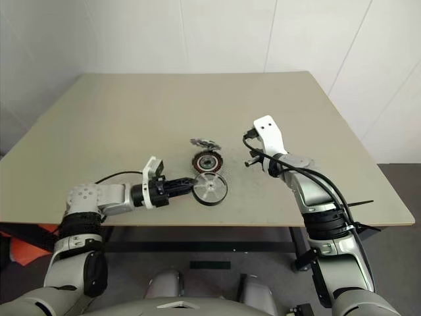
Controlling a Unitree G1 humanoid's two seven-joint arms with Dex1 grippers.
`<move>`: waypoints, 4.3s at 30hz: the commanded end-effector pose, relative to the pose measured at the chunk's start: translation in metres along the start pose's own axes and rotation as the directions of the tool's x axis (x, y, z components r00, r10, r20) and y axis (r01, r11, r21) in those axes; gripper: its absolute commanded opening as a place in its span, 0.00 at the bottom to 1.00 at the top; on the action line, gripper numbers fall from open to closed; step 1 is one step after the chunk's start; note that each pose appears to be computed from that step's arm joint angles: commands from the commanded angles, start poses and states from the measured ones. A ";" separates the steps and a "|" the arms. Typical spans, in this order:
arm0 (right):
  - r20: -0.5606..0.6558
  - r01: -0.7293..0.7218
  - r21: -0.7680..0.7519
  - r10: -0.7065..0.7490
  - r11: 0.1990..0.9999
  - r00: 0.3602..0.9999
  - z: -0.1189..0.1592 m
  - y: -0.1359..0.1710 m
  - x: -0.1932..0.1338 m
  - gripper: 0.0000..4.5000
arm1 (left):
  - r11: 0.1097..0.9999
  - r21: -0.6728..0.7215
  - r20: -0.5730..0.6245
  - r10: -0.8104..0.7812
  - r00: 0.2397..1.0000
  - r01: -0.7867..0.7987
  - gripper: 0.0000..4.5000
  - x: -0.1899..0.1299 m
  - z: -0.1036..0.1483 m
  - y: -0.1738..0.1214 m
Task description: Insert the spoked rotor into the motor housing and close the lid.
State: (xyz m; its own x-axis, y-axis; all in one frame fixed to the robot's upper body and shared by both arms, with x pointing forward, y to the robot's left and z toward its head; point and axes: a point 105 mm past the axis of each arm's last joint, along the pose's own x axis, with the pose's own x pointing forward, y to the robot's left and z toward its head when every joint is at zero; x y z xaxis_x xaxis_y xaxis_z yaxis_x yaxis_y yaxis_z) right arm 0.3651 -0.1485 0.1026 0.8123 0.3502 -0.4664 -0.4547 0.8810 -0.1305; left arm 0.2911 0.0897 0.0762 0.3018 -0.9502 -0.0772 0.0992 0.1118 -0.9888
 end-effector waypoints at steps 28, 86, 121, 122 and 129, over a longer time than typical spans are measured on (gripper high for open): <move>0.038 -0.009 -0.037 0.011 0.999 0.999 0.010 0.006 0.001 0.00 | 0.989 0.062 0.245 -0.145 0.959 0.134 0.18 0.031 0.045 -0.026; 0.035 -0.014 -0.051 0.016 0.999 0.999 0.008 0.007 0.003 0.00 | 0.996 0.084 0.402 -0.049 0.914 0.016 0.61 0.025 0.071 -0.009; 0.198 -0.308 -0.032 0.308 0.951 0.931 0.065 0.085 -0.011 0.00 | 0.976 0.202 0.481 -0.021 0.877 -0.087 0.61 -0.037 0.084 -0.031; 0.200 -0.320 -0.037 0.321 0.947 0.926 0.068 0.089 -0.009 0.00 | 0.975 0.201 0.483 -0.017 0.875 -0.092 0.61 -0.038 0.084 -0.032; 0.210 -0.390 -0.070 0.396 0.918 0.894 0.082 0.114 -0.001 0.00 | 0.974 0.193 0.512 0.004 0.859 -0.120 0.61 -0.044 0.085 -0.030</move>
State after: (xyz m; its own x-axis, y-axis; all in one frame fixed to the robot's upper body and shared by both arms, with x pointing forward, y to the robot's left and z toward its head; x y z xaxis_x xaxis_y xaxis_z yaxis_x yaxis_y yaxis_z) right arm 0.3425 -0.0307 0.1455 0.6298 0.7021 -0.3322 -0.7388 0.6735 0.0229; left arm 0.3541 0.1486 0.1047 0.7342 -0.6770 -0.0521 0.1944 0.2831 -0.9392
